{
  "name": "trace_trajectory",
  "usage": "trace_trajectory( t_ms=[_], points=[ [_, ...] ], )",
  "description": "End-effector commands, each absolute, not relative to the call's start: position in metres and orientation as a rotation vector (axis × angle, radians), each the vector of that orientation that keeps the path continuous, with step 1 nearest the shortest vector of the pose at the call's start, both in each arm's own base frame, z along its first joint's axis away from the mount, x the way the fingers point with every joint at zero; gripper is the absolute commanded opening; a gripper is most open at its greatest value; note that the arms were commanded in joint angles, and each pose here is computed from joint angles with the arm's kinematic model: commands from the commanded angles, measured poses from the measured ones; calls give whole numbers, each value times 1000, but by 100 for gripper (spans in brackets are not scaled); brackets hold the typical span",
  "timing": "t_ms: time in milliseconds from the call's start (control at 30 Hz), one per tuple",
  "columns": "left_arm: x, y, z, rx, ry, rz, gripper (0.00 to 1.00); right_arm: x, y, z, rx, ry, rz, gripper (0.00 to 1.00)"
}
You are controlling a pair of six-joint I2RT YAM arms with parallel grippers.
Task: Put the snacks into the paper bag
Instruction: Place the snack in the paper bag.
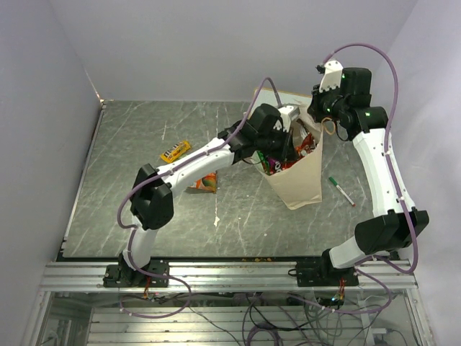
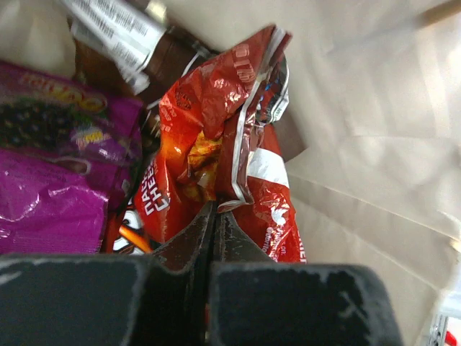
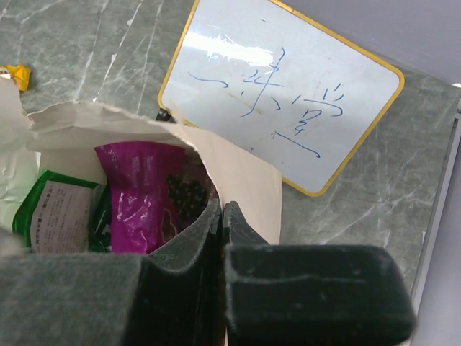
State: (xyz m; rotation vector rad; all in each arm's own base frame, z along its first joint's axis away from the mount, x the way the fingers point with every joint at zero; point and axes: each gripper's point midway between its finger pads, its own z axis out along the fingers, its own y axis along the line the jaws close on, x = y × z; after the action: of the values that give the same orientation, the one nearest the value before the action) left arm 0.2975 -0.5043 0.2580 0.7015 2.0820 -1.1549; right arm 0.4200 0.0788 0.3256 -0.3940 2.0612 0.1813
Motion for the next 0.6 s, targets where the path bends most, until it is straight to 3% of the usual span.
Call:
trace_trajectory(
  t_ms=[0,133,233,567],
  points=[
    [274,-495,216,800,2206,-1122,7,421,73,332,-388,2061,152,0],
    [258,-500,207,891,2229,-1214,7,422,73,331,-387,2066,148,0],
    [250,-506,223,967,2170,-1288,14,423,72,328,-387,2072,144,0],
    [272,-511,300,1005,1885,-1306,51,421,76,329,-405,2066,164,0]
  ],
)
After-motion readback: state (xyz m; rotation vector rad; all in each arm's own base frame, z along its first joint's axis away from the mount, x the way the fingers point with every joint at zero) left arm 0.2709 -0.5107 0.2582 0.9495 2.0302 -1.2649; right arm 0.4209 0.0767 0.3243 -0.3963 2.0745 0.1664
